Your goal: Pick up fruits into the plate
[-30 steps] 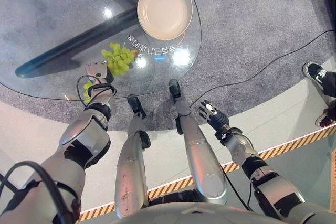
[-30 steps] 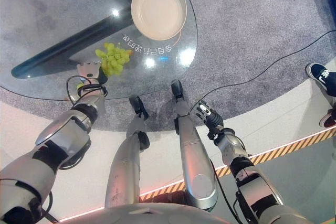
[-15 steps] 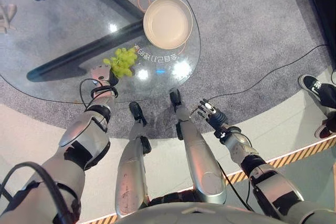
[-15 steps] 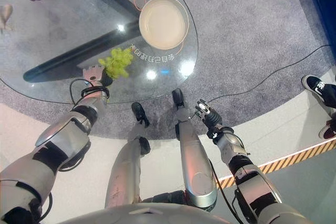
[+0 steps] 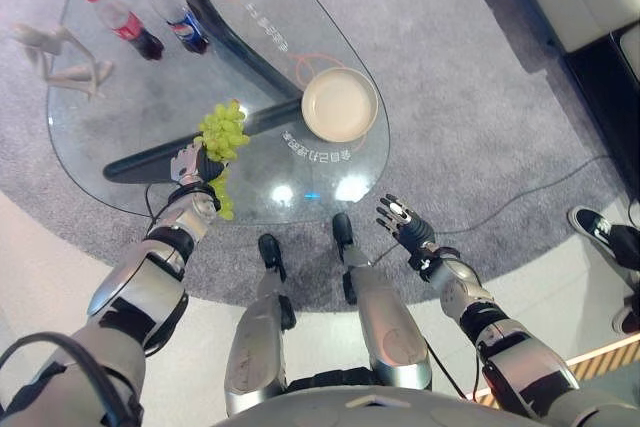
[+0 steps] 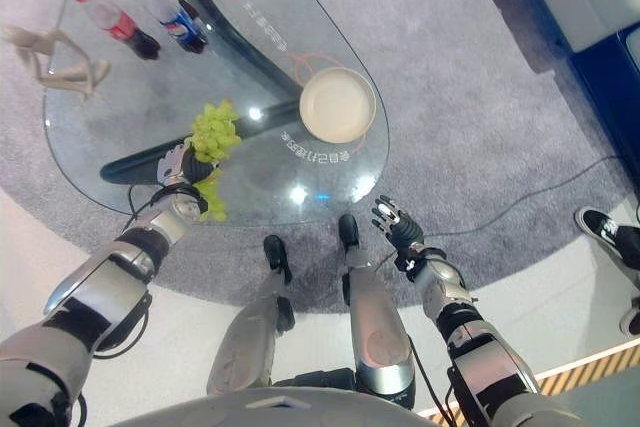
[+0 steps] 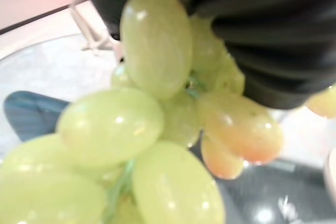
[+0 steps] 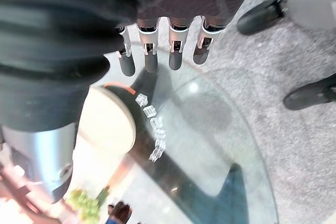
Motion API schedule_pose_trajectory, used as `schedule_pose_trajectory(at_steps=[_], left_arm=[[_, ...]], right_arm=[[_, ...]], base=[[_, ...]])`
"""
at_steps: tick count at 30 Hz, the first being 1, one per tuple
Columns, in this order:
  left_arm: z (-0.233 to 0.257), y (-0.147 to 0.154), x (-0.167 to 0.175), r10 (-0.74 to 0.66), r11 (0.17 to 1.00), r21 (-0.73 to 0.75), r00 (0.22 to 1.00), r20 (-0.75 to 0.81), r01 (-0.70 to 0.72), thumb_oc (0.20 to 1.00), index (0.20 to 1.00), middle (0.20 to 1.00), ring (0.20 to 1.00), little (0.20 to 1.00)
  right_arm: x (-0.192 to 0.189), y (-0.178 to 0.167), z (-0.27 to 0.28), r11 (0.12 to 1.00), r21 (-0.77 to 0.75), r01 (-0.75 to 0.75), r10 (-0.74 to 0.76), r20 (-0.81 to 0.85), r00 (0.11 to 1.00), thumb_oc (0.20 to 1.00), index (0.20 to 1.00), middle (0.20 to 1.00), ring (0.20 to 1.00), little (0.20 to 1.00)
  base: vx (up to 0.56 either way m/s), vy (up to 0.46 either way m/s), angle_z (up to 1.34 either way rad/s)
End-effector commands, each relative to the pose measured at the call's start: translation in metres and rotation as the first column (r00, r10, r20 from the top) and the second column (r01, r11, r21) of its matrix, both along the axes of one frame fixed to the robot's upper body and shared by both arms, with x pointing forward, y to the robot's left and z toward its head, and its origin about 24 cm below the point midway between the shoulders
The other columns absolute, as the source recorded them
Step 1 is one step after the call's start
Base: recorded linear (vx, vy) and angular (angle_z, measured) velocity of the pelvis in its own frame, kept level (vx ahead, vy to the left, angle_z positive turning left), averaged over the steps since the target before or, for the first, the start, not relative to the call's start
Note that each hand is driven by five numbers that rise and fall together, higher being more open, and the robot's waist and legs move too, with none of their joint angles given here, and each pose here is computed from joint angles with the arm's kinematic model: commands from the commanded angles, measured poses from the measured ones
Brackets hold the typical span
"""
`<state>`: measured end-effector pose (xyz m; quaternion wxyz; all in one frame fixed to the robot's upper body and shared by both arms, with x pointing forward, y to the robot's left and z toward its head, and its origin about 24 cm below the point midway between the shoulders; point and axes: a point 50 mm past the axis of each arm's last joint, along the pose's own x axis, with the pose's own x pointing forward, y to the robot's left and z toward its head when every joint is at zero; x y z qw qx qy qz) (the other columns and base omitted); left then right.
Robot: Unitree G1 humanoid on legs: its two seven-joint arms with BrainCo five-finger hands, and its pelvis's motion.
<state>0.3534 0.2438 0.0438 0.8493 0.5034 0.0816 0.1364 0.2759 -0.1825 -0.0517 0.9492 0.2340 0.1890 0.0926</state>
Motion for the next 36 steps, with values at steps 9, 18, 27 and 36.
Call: schedule_pose_trajectory(at_steps=[9, 18, 27, 36], left_arm=[[0.014, 0.004, -0.025, -0.242, 0.970, 0.021, 0.969, -0.049, 0.243, 0.200, 0.200, 0.200, 0.200, 0.200], [0.075, 0.020, -0.044, -0.443, 0.823, 0.327, 0.885, -0.143, 0.464, 0.200, 0.200, 0.200, 0.200, 0.200], [0.131, 0.000, -0.041, -0.576, 0.627, 0.527, 0.797, -0.184, 0.574, 0.200, 0.200, 0.200, 0.200, 0.200], [0.158, -0.046, -0.042, -0.724, 0.400, 0.623, 0.648, -0.235, 0.672, 0.200, 0.200, 0.200, 0.200, 0.200]], right_arm=[[-0.014, -0.006, 0.041, 0.994, -0.101, -0.042, 0.067, 0.256, 0.964, 1.000, 1.000, 1.000, 1.000, 1.000], [-0.010, -0.026, 0.099, 0.941, -0.290, -0.174, 0.287, 0.412, 0.865, 1.000, 1.000, 1.000, 1.000, 1.000], [0.003, -0.037, 0.151, 0.818, -0.497, -0.290, 0.509, 0.392, 0.766, 1.000, 1.000, 1.000, 1.000, 1.000], [0.012, -0.022, 0.180, 0.717, -0.567, -0.405, 0.653, 0.343, 0.676, 1.000, 1.000, 1.000, 1.000, 1.000]], base=[[0.09, -0.004, 0.15], [0.15, -0.044, 0.15], [0.09, -0.032, 0.15], [0.04, -0.010, 0.14]])
